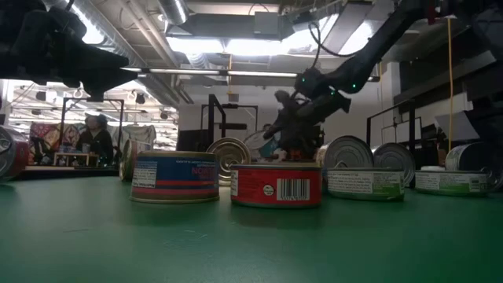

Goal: Stack canned seafood by type on shelf
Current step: Put the yellow blue tuna can on the shelf

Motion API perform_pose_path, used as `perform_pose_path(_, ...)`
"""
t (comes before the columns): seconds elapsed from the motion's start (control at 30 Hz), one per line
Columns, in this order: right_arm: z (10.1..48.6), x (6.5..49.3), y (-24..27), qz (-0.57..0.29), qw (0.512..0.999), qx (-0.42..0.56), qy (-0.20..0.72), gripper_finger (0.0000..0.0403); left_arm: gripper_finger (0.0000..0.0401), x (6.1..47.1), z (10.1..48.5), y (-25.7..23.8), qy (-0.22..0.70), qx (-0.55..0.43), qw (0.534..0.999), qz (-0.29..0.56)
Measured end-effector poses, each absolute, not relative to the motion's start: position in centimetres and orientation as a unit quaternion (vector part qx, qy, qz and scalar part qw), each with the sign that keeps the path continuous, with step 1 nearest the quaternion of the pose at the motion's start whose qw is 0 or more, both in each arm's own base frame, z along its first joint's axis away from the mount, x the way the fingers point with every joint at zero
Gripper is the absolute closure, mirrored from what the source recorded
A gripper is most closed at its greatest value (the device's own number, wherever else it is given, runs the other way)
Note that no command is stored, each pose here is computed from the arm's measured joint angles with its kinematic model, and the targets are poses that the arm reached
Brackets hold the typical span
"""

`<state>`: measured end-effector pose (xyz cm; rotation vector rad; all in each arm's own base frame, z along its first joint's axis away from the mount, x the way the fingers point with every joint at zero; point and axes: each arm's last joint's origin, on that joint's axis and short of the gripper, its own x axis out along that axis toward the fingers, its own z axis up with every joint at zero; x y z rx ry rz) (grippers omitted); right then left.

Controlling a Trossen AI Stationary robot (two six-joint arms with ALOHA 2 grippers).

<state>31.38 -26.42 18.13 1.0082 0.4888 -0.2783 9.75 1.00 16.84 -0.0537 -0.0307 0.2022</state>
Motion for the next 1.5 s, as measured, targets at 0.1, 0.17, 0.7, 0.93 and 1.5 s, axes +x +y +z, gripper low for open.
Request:
perform_pose_path(0.1,17.69,31.52,-26.58,-0.138,0.837,0.477,0.23,0.0263,0.0162,9.75,16.84,1.0,-0.015,-0.027,0.994,0.101)
perform_pose_path(0.17,17.56,31.55,-26.61,-0.143,0.837,0.476,0.23,0.0262,0.0162,9.75,16.83,1.0,-0.015,-0.027,0.994,0.101)
perform_pose_path(0.7,17.28,31.54,-27.01,-0.198,0.838,0.458,0.222,0.0195,0.0162,9.75,16.83,1.0,-0.015,-0.027,0.994,0.101)
perform_pose_path(0.93,17.27,31.54,-27.01,-0.198,0.838,0.458,0.223,0.0161,0.0162,9.75,16.83,1.0,-0.015,-0.027,0.994,0.101)
perform_pose_path(1.5,17.31,31.55,-27.0,-0.193,0.841,0.454,0.223,0.0139,0.0162,9.75,16.83,1.0,-0.015,-0.027,0.994,0.101)
